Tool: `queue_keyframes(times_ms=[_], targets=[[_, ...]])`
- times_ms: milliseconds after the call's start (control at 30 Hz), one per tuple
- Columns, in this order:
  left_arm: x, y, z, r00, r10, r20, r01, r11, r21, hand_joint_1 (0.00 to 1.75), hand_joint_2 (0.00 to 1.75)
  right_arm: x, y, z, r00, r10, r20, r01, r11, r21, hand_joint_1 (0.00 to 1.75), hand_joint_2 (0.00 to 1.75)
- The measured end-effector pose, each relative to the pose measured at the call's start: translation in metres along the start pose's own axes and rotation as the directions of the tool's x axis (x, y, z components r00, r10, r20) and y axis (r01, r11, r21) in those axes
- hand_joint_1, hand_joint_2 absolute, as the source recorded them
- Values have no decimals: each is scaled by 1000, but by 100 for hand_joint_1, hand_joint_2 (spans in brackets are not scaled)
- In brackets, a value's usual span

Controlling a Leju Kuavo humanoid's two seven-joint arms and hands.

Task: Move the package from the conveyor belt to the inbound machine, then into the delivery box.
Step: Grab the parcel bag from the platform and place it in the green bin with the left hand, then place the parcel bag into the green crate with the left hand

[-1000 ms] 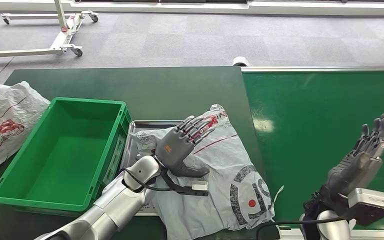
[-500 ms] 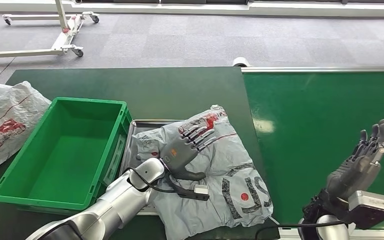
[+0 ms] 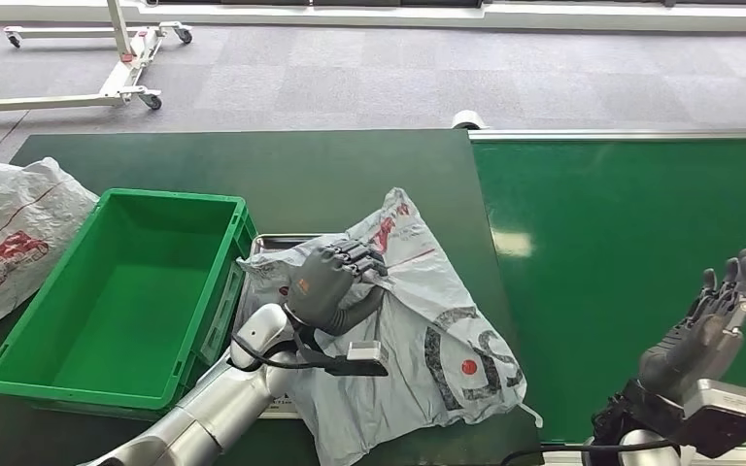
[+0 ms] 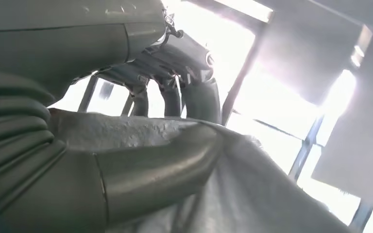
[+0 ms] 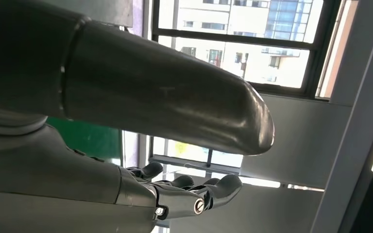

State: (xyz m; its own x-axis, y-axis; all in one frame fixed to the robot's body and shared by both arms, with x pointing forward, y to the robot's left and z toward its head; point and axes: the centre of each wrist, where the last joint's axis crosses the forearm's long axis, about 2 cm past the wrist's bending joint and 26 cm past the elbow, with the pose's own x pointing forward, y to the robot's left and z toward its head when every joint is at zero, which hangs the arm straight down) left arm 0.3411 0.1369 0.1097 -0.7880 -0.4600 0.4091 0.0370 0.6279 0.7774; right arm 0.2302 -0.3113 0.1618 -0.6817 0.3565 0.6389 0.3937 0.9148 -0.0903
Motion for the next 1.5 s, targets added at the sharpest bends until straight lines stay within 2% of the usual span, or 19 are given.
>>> queue_keyframes(times_ms=[100, 167, 233, 300, 400, 567, 667, 767, 867, 900, 1000, 1033, 1133, 1233, 1400, 1500], targets=[[12, 32, 1, 975, 220, 17, -216, 942, 257, 175, 175, -1, -3, 2, 1000, 6, -10, -6, 1000, -11, 0, 0], [21, 59, 9, 932, 353, 84, -355, 839, 414, 175, 175, -1, -5, 3, 1000, 9, -13, -9, 1000, -16, 0, 0], [26, 85, 21, 902, 403, 155, -420, 737, 530, 175, 175, -2, -8, 5, 1000, 12, -18, -13, 1000, -23, 0, 0], [30, 111, 35, 906, 375, 195, -412, 677, 610, 175, 175, -2, -10, 7, 1000, 16, -23, -16, 999, -27, 0, 0], [39, 144, 60, 945, 262, 194, -319, 620, 717, 175, 175, -2, -14, 10, 999, 23, -27, -23, 999, -32, 0, 0], [51, 190, 93, 990, 77, 117, -139, 475, 869, 175, 175, 3, -17, 14, 999, 31, -26, -32, 999, -43, 0, 0], [50, 208, 111, 999, 6, 47, -45, 421, 906, 175, 175, 5, -18, 16, 999, 32, -27, -33, 999, -41, 0, 0], [37, 215, 129, 987, -108, -120, 156, 438, 886, 175, 175, 7, -17, 17, 999, 26, -29, -27, 999, -28, 0, 0], [7, 210, 140, 906, -265, -331, 424, 531, 734, 175, 175, 9, -14, 17, 999, 21, -32, -21, 1000, -11, 0, 0], [-9, 207, 141, 862, -319, -393, 507, 559, 656, 135, 175, 9, -13, 17, 999, 19, -33, -19, 1000, -9, 0, 0], [-62, 202, 138, 730, -441, -522, 671, 607, 425, 4, 44, 9, -9, 14, 1000, 11, -27, -12, 1000, -10, 0, 0], [-78, 202, 136, 700, -458, -547, 693, 620, 368, 0, 0, 9, -8, 13, 1000, 9, -25, -10, 1000, -11, 0, 0], [-114, 202, 126, 653, -462, -600, 694, 682, 231, 0, 0, 9, -6, 12, 1000, 12, -28, -12, 1000, -20, 0, 0], [-136, 200, 117, 652, -443, -615, 653, 740, 160, 0, 0, 9, -4, 11, 999, 14, -35, -15, 1000, -28, 0, 0], [-145, 192, 117, 658, -414, -629, 628, 763, 155, 0, 0, 9, -4, 13, 999, 9, -53, -11, 999, -37, 0, 0], [-137, 189, 124, 697, -364, -618, 626, 730, 275, 0, 0, 9, -5, 19, 997, 4, -71, -7, 999, -39, 0, 0]])
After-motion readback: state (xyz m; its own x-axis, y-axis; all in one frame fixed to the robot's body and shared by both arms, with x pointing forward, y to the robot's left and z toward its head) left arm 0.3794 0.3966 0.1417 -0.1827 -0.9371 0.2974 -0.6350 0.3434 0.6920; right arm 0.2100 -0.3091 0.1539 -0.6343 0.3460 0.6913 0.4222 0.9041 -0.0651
